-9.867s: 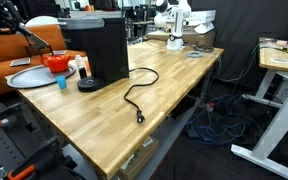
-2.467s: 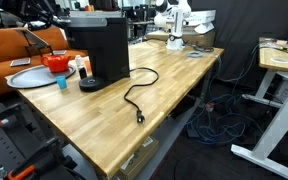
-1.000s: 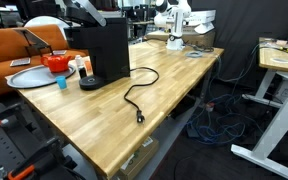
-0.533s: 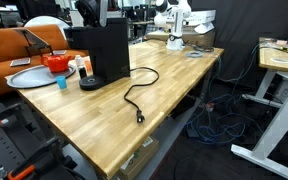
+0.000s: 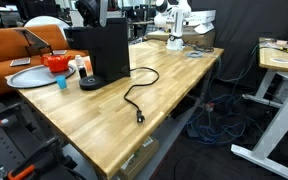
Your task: Open the coffee machine chamber
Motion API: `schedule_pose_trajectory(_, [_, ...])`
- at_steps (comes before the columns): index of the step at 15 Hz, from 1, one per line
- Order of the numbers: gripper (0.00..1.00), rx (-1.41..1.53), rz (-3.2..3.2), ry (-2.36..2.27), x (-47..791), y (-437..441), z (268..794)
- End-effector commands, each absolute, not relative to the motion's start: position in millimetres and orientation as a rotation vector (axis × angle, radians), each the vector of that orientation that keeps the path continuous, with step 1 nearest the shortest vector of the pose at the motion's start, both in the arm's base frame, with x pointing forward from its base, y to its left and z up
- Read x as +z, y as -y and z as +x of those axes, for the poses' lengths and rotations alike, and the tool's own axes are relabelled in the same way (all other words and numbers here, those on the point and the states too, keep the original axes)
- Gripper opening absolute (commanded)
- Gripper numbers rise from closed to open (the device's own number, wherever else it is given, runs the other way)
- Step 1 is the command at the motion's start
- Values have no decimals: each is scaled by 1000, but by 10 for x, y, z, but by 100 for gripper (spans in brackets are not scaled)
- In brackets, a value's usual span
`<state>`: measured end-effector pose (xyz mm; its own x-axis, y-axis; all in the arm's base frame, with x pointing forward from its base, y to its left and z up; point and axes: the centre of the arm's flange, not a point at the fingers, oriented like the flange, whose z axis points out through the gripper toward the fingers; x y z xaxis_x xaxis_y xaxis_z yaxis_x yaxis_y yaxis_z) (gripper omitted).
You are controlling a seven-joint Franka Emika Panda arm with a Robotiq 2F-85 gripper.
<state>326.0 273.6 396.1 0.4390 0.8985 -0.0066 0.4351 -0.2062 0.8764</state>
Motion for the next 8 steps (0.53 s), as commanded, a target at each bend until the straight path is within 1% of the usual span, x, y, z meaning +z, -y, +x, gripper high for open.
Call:
schedule_pose_trajectory(1, [33,663,1818,-1136,3961,-2719,3268])
schedule_pose_trajectory(2, [58,660,1819,-1135,3959,-2709,3273])
schedule_pose_trajectory(3, [59,654,1825,-1114,3978,-2694,3201])
schedule_pose_trajectory(4, [64,648,1828,-1108,3991,-2688,3153])
schedule_pose_trajectory(6, [77,637,1835,-1099,4073,-2670,3002])
schedule_pose_trajectory(8, [93,619,1846,-1068,4175,-2622,2843])
